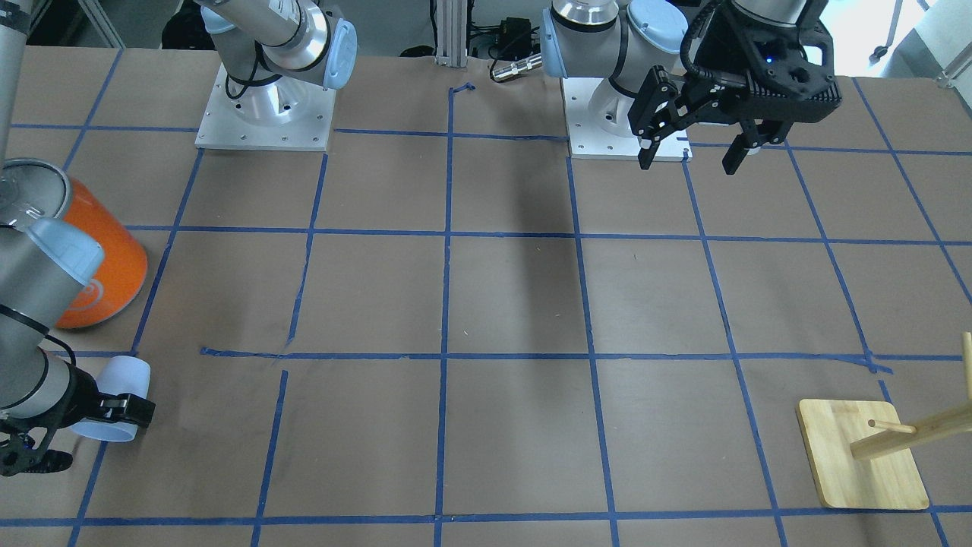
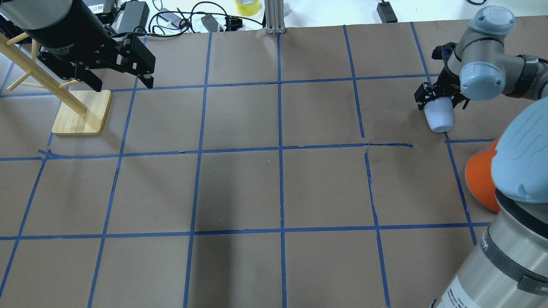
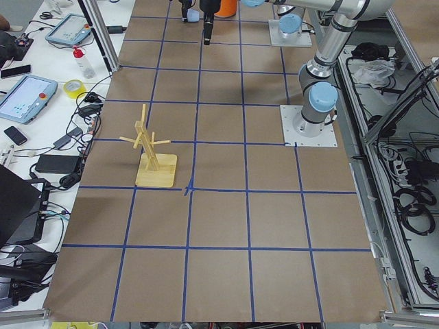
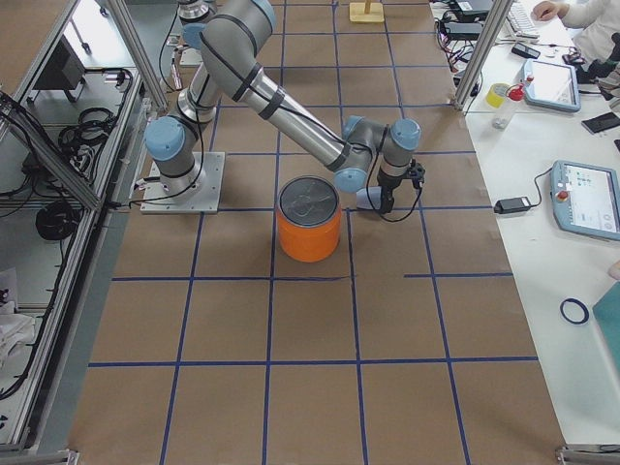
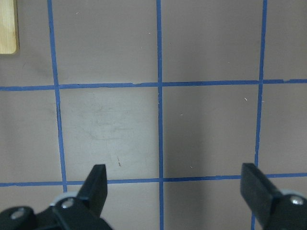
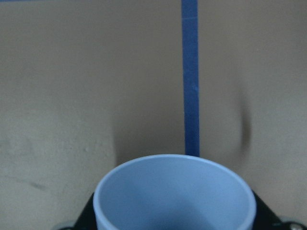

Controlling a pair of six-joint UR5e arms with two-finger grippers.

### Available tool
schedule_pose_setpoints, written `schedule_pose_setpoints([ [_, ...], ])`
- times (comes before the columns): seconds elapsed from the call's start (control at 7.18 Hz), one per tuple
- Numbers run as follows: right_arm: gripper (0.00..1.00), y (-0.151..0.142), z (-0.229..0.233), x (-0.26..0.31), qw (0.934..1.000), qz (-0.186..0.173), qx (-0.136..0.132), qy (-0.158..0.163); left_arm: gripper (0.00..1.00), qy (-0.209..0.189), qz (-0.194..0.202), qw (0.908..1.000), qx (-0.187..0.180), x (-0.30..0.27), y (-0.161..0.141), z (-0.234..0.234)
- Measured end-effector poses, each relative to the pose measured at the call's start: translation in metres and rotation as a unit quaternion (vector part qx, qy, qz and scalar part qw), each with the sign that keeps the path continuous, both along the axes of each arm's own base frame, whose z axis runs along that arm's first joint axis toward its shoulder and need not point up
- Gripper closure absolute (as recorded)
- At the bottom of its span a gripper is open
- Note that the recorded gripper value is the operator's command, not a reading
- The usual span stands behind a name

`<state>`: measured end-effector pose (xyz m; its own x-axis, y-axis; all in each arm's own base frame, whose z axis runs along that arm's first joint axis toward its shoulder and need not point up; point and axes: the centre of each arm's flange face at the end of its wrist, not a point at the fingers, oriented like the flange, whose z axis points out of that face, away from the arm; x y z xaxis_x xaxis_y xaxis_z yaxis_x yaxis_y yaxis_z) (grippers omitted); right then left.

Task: Flip cup
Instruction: 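Lift the cup off the table with the right gripper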

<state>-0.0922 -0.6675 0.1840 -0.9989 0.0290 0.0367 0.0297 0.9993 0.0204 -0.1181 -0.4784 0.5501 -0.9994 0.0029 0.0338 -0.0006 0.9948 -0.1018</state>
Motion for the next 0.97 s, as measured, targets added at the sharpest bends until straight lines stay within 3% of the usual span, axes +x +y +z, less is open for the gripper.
schedule_pose_setpoints([
  [0.42, 0.79, 0.001, 0.002, 0.0, 1.0, 0.002, -0.001, 0.002, 0.0, 0.0, 0.0, 1.0, 0.0, 0.0, 0.0, 0.0],
  [0.56, 0.81, 0.001, 0.005, 0.0, 1.0, 0.003, -0.001, 0.002, 0.0, 0.0, 0.0, 1.0, -0.001, 0.0, 0.0, 0.0],
  [0.84, 0.99, 0.004, 0.022, 0.003, 1.0, 0.009, -0.001, 0.0, 0.0, 0.0, 0.0, 1.0, -0.001, 0.0, 0.0, 0.0],
  [0.97, 0.93, 0.008, 0.033, 0.008, 0.9996, 0.027, 0.002, -0.006, 0.0, 0.0, 0.0, 1.0, -0.001, 0.0, 0.0, 0.0],
])
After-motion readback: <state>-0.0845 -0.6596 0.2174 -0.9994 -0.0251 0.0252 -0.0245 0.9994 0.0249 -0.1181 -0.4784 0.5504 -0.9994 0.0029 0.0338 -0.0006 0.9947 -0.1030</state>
